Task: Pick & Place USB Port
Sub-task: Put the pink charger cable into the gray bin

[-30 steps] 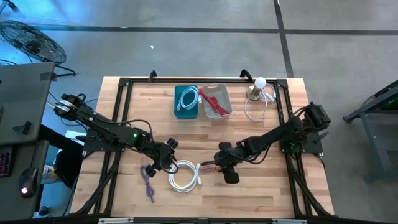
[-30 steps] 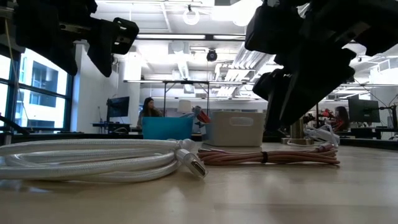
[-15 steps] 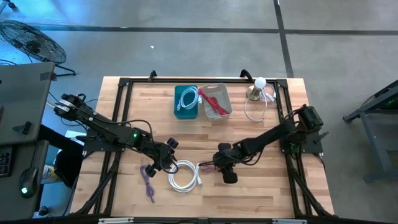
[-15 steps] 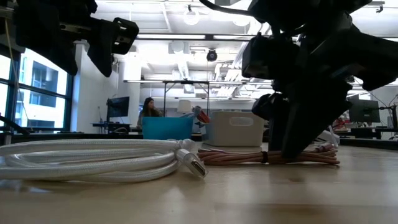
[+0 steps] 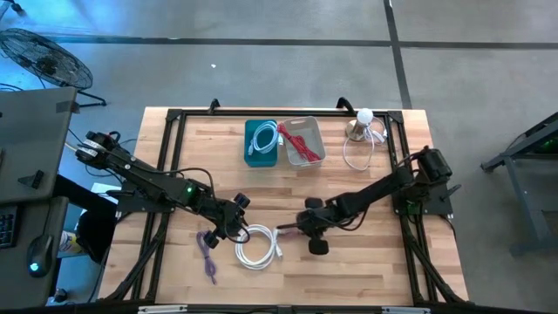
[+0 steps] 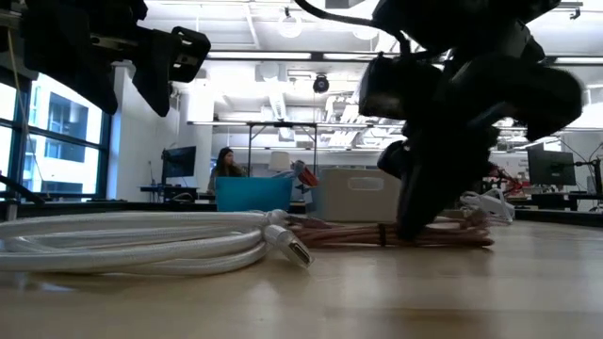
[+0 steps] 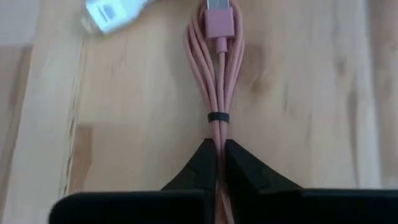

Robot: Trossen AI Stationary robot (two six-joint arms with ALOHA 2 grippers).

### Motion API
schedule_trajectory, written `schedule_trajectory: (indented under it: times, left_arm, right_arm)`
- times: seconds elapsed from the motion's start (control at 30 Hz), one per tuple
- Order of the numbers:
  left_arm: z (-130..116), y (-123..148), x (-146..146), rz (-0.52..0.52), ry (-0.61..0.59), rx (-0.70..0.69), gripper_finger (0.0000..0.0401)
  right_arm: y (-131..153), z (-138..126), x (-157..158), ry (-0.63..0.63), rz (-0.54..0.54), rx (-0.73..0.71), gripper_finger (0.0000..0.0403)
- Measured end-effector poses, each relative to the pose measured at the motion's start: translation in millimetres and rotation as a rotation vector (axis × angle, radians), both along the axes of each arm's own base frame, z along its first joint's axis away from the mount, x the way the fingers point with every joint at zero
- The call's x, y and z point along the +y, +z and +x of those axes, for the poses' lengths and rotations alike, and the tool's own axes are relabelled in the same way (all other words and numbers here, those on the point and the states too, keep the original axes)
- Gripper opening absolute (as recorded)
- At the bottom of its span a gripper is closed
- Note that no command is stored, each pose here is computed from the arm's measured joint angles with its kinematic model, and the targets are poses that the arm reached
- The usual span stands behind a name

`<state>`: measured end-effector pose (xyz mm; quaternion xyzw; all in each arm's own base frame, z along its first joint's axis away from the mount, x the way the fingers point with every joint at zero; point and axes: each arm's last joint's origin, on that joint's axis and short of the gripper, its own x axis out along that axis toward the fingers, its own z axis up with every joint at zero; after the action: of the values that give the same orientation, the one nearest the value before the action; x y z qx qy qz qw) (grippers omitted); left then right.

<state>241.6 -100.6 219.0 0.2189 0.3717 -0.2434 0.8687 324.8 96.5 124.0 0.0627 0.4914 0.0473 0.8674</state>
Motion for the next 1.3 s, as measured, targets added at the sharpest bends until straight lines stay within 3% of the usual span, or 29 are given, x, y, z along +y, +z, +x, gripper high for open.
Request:
schedule_trajectory:
  times: [0.4,0.77,0.97,1.3]
  left_arm:
    - [0.0,0.1,0.2,0.004,0.0,-0.002,0.0175]
    - [1.5,0.7,2.7,0.097,0.034,-0.046,0.0175]
    - [11.6,11.2,2.1,0.179,0.059,-0.226,0.0175]
    - [22.8,29.5,-2.2,0.201,0.008,-0.462,0.0175]
  right_arm:
    - [6.8,2.1,-1.0,-0.038,-0.109,-0.082,0.0005]
    - [60.0,-9.6,6.6,-0.051,-0.209,-0.282,0.0005]
    - [89.1,-18.2,17.3,-0.025,-0.271,-0.429,0.0005]
    - [106.0,-19.9,33.6,0.049,-0.379,-0.59,0.0005]
